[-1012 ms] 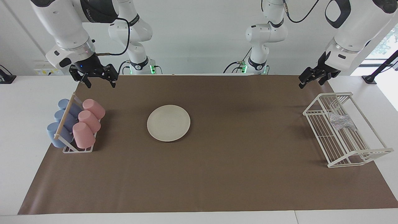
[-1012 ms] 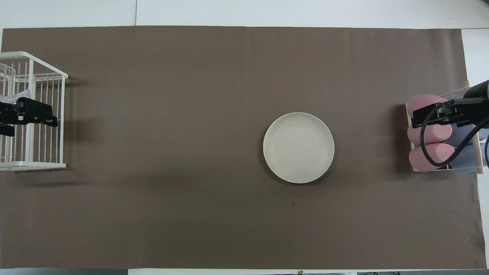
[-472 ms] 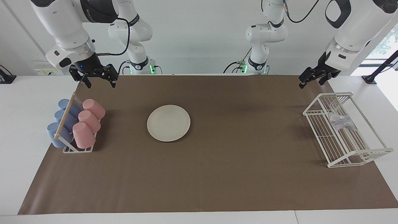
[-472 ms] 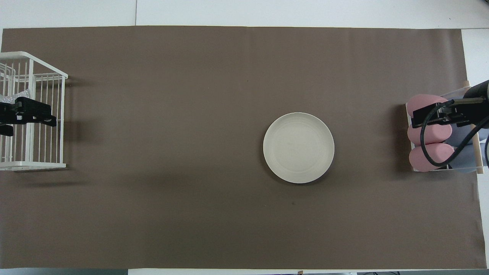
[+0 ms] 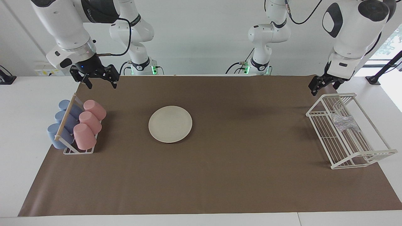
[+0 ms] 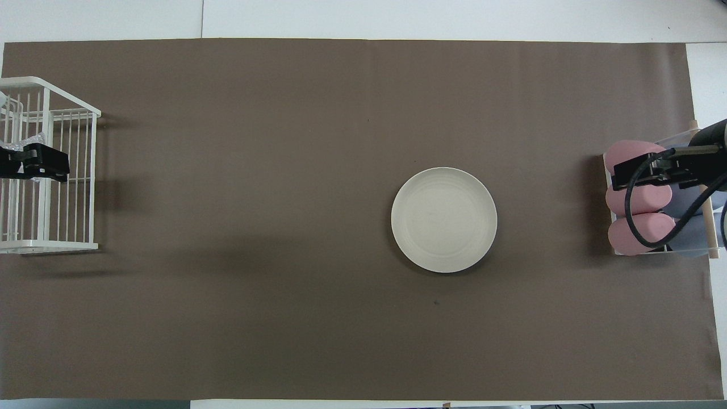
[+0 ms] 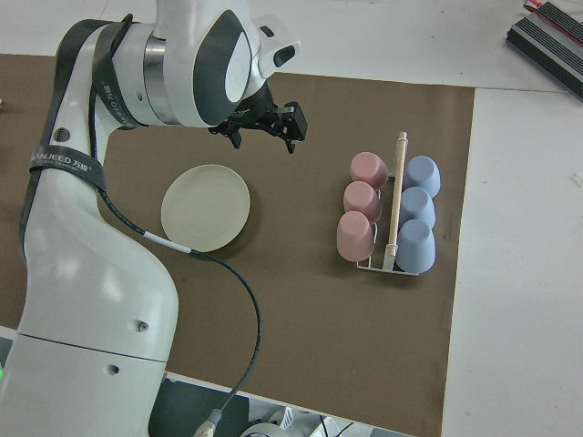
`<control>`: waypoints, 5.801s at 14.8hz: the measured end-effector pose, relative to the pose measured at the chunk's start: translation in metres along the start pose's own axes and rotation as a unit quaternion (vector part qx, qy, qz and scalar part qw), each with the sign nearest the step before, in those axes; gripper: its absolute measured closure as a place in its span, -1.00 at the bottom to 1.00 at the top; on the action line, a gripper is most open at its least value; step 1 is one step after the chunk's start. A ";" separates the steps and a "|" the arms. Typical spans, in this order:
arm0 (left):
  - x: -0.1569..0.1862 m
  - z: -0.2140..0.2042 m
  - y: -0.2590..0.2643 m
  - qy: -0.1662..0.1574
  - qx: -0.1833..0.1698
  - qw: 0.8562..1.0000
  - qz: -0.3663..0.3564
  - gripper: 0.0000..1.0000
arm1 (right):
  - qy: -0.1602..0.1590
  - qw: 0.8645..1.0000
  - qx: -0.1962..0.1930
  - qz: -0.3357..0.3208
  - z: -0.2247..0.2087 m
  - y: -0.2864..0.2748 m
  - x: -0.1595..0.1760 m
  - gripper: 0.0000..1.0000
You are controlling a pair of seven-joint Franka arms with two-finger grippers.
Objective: Wipe plate with sponge
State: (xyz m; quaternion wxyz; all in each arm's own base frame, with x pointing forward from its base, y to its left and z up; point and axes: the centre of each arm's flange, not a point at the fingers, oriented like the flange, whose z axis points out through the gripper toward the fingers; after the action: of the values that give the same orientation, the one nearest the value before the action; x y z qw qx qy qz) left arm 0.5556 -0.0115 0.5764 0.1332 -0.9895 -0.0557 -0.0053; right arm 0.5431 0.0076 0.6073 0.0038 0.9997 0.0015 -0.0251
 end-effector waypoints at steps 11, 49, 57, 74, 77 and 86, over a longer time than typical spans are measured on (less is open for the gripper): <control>0.042 0.145 0.048 0.046 0.223 0.972 0.053 -1.00 | -0.001 1.000 0.000 -0.001 0.001 -0.001 0.000 -1.00; 0.056 -0.004 -0.006 -0.031 -0.100 0.984 -0.147 0.94 | -0.063 0.736 0.061 0.671 -0.019 -0.317 0.022 -1.00; 0.025 -0.026 -0.020 -0.140 -0.435 0.880 -0.128 0.94 | -0.065 0.754 0.054 0.651 -0.022 -0.357 -0.002 -1.00; -0.079 0.068 0.127 -0.150 -0.759 0.632 0.044 0.94 | -0.079 0.698 0.130 0.699 0.011 -0.443 -0.064 -1.00; -0.083 0.074 0.128 -0.147 -0.760 0.631 0.046 0.94 | -0.078 0.697 0.127 0.702 0.012 -0.438 -0.067 -1.00; -0.084 0.076 0.126 -0.147 -0.761 0.630 0.043 0.94 | -0.075 0.695 0.159 0.698 0.029 -0.447 -0.074 -1.00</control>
State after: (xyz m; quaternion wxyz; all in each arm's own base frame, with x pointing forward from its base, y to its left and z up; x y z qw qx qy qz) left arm 0.4855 -0.1216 0.4680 -0.6770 -0.7283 -0.0076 0.1054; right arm 0.4668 0.4544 0.5787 -0.1384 0.6941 -0.7007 -0.0902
